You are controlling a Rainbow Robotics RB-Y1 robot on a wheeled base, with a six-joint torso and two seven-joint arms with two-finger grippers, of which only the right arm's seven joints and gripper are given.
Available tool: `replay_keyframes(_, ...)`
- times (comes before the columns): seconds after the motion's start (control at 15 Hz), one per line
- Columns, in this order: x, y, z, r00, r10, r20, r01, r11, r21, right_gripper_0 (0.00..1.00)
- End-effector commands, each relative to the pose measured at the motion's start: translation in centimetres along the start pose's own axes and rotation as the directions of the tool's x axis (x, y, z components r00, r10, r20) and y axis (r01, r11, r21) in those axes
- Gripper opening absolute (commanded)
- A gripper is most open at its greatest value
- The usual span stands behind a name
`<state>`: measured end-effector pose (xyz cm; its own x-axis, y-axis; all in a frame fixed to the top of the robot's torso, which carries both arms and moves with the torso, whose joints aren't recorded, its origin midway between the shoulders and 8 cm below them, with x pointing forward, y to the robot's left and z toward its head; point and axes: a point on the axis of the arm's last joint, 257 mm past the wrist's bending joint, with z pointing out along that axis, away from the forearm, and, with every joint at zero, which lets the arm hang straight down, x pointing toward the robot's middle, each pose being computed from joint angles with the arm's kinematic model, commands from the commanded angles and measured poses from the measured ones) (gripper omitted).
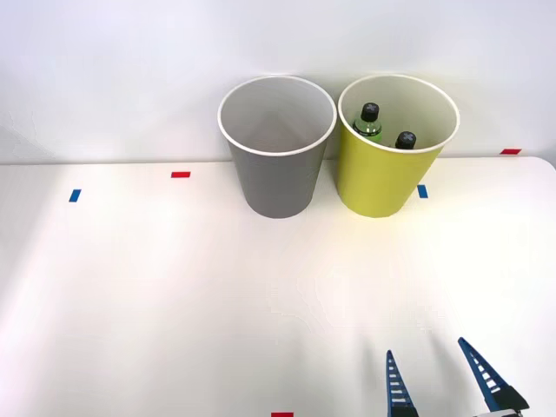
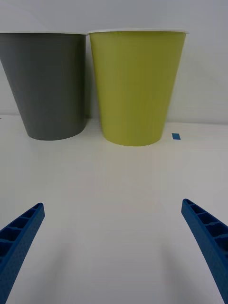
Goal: Put cans in the gray bin, plastic bottles in the light green bin
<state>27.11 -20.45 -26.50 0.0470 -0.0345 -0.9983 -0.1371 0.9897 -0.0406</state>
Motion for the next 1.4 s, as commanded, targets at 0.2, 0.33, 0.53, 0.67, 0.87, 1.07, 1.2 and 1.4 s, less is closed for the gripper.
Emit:
replay_keyframes(0.2,0.00,0.00,0.00,1.000,0.000,0.000,0.000,1.000,0.000,1.00)
replay_keyframes(0.33,0.00,0.00,0.00,1.000,0.000,0.000,0.000,1.000,0.000,1.00)
replay_keyframes(0.53,0.00,0.00,0.00,1.000,0.000,0.000,0.000,1.000,0.000,1.00)
replay_keyframes(0.67,0.00,0.00,0.00,1.000,0.000,0.000,0.000,1.000,0.000,1.00)
replay_keyframes(0.87,0.00,0.00,0.00,1.000,0.000,0.000,0.000,1.000,0.000,1.00)
replay_keyframes(1.07,0.00,0.00,0.00,1.000,0.000,0.000,0.000,1.000,0.000,1.00)
replay_keyframes(1.2,0.00,0.00,0.00,1.000,0.000,0.000,0.000,1.000,0.000,1.00)
replay_keyframes(1.4,0.00,0.00,0.00,1.000,0.000,0.000,0.000,1.000,0.000,1.00)
